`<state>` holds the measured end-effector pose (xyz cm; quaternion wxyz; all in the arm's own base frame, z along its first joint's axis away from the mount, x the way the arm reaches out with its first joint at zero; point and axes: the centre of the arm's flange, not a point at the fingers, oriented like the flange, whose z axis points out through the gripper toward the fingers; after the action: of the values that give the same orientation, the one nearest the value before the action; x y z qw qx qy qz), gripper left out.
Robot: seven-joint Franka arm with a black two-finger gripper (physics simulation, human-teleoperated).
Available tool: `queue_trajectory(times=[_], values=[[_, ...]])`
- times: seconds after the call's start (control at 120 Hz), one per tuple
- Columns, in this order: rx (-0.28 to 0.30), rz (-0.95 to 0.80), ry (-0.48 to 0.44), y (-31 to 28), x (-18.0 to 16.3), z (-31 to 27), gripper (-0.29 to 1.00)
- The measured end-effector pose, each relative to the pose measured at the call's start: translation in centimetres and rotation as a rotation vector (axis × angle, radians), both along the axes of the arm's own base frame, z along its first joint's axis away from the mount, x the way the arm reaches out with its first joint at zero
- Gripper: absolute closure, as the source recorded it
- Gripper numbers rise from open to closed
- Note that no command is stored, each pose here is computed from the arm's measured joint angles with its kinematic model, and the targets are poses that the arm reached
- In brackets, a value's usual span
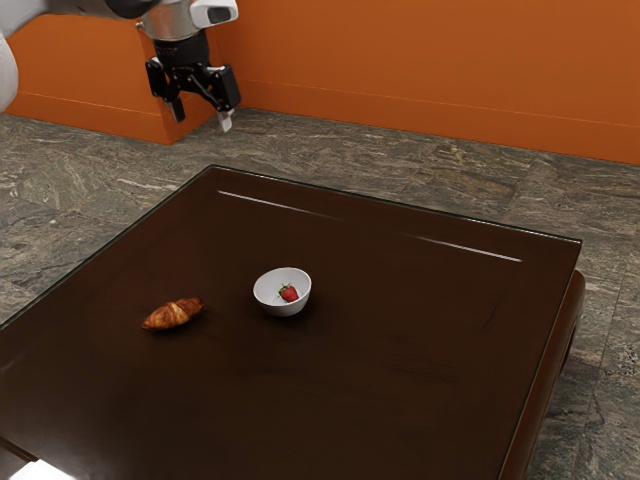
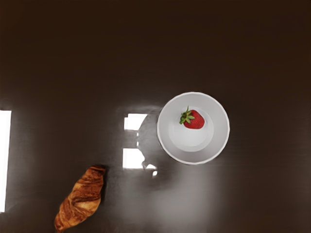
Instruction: Take strawberry from the bowl
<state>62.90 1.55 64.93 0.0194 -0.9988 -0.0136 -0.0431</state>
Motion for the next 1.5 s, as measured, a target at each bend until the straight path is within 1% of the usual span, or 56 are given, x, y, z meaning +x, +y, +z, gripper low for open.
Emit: queue_trajectory(times=[0.125,0.2,0.242,0.317,0.383,0.458,0.542,0.592,0.658,0.775,0.858,0.958,1.092,1.183,1.325,1.408,1.5], values=[[-0.001,0.0,0.002,0.0,0.0,0.0,0.0],[-0.033,0.028,-0.001,-1.3,0.8,-1.0,0.0],[-0.033,0.056,-0.002,-2.2,2.7,-3.8,0.0],[-0.027,0.12,0.006,-2.5,6.9,-11.3,0.0],[-0.025,0.175,-0.001,-2.4,9.5,-16.8,0.0],[-0.035,0.233,-0.036,-2.5,11.4,-20.8,0.0],[-0.084,0.316,-0.055,-3.2,12.5,-23.9,0.0],[-0.113,0.369,-0.046,-3.3,12.5,-25.7,0.0],[-0.15,0.442,-0.019,-3.4,11.4,-28.6,0.0],[-0.203,0.541,-0.044,-3.5,11.3,-29.6,0.0],[-0.223,0.61,-0.033,-3.6,10.8,-30.9,0.0],[-0.224,0.689,-0.001,-3.2,9.2,-31.2,0.0],[-0.19,0.792,0.066,-1.8,7.3,-32.3,0.01],[-0.173,0.841,0.099,-1.5,6.7,-33.5,0.12],[-0.161,0.889,0.124,-2.4,6.6,-34.7,0.31],[-0.154,0.92,0.138,-2.5,6.7,-36.1,0.38],[-0.162,0.946,0.126,-2.8,7.0,-36.4,0.43]])
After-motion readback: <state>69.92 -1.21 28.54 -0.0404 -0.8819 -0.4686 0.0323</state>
